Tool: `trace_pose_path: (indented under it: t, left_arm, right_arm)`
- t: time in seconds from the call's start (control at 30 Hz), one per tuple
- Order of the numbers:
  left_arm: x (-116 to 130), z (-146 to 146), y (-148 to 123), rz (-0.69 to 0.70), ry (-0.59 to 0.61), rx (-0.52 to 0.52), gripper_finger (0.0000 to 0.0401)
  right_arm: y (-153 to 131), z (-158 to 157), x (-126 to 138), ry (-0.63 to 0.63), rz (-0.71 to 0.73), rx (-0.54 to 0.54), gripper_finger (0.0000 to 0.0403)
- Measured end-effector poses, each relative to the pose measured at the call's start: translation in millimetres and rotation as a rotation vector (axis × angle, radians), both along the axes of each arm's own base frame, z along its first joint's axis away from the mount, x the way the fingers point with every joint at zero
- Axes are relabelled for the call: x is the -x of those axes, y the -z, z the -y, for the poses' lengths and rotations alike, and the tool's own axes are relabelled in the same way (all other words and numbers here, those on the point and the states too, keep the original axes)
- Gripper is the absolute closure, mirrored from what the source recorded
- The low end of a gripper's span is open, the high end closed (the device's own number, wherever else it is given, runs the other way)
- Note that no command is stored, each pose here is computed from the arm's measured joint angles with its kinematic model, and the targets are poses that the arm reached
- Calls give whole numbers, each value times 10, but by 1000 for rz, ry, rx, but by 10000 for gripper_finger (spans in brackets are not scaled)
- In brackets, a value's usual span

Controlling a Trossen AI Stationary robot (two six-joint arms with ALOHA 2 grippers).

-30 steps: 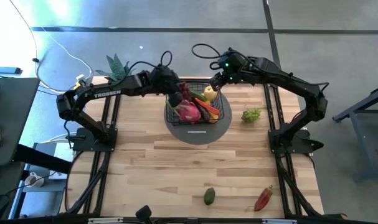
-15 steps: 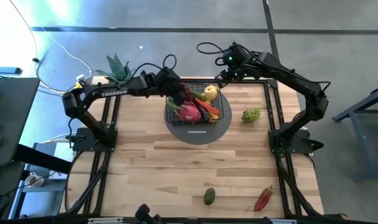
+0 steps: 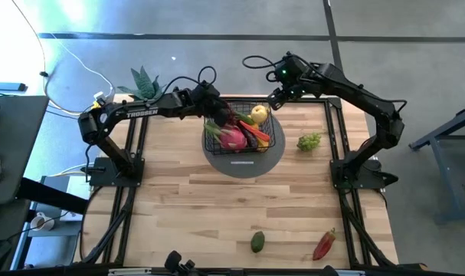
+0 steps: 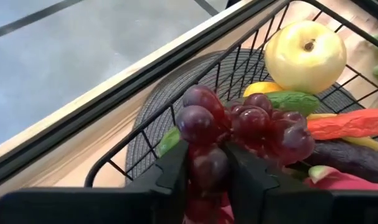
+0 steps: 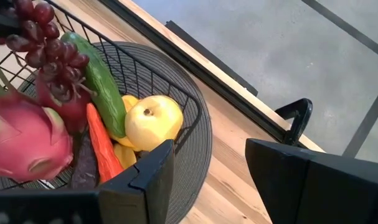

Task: Build produce basket
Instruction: Put the purple grapes into the wire basket, then put the green grapes into the wire basket

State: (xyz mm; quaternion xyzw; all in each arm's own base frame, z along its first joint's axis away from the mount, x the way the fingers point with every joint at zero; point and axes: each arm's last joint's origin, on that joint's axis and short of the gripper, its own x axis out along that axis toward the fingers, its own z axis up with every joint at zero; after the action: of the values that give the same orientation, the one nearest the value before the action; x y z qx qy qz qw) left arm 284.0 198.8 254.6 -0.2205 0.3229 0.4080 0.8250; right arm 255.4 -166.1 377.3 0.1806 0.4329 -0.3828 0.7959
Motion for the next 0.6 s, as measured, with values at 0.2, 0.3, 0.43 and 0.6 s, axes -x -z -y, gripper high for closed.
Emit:
trace_pose_path:
  t: [0.2,0.3,0.43,0.6]
  left_arm:
    - [-3,3,0,8,4,10,275]
    - [-3,4,1,11,5,13,252]
    - [6,10,-22,15,7,8,225]
    - [52,18,-109,3,51,-36,203]
  right_arm:
    - [9,-8,13,2,-14,-12,222]
    - [18,-16,25,15,-21,-26,222]
    - [25,-23,35,42,-20,-44,222]
    - [31,-28,42,90,-2,-71,222]
